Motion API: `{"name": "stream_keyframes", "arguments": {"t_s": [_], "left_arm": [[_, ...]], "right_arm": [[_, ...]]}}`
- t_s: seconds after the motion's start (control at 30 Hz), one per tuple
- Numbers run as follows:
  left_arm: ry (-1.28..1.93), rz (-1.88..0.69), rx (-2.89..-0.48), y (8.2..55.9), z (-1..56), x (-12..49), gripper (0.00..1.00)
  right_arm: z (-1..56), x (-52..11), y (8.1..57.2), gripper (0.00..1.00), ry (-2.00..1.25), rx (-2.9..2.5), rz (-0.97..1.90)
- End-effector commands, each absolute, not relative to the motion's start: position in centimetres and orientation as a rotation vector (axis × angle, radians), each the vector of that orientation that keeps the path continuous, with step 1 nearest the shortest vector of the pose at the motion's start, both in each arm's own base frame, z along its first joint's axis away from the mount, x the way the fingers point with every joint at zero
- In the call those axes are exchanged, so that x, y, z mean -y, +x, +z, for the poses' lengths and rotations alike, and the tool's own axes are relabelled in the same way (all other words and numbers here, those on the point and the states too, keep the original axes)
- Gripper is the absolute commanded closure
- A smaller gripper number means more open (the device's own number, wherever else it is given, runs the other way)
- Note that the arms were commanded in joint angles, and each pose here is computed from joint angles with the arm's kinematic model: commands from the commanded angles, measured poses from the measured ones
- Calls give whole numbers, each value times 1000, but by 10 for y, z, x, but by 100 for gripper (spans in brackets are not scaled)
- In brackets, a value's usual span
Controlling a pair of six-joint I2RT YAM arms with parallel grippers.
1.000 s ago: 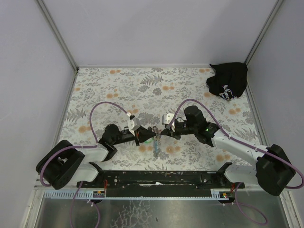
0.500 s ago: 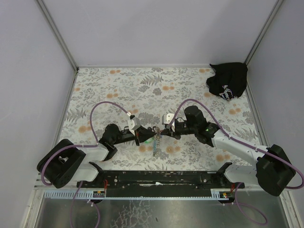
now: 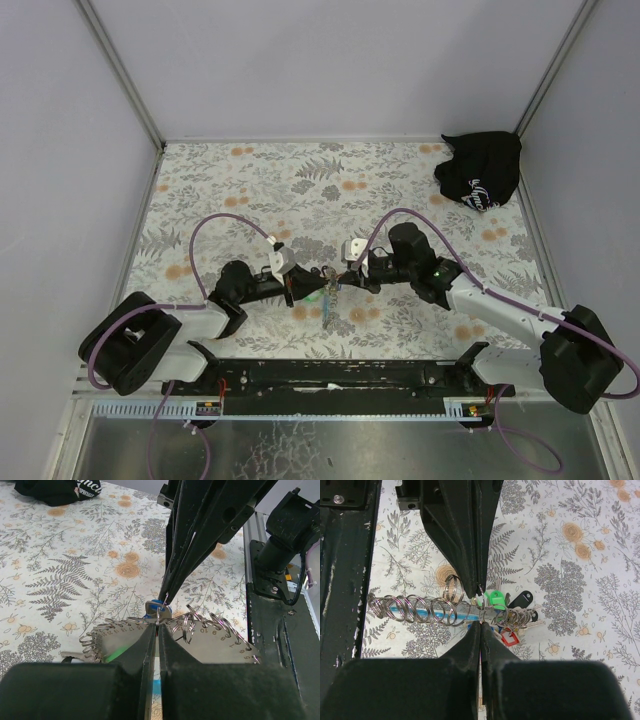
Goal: Put the keys on the keyring
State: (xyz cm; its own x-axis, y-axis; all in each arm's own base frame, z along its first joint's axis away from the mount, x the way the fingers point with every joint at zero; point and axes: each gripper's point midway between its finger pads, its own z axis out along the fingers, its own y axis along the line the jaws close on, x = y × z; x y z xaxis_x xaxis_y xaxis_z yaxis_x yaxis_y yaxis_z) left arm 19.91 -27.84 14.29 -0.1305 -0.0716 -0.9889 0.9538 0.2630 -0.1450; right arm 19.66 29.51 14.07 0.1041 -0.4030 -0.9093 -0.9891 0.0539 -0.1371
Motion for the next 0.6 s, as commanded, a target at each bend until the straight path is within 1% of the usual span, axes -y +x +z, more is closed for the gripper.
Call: {"name": "stream_keyframes", "arguments": {"t_s": [0.0,0.57], "left_arm": [[897,-1128,-1279,205,170,283,100],[897,-1142,-1272,204,173,284,100]], "right_arm": [[165,-300,201,100,-1455,-1351,801],[162,-302,200,100,-1469,-1362,803]]}}
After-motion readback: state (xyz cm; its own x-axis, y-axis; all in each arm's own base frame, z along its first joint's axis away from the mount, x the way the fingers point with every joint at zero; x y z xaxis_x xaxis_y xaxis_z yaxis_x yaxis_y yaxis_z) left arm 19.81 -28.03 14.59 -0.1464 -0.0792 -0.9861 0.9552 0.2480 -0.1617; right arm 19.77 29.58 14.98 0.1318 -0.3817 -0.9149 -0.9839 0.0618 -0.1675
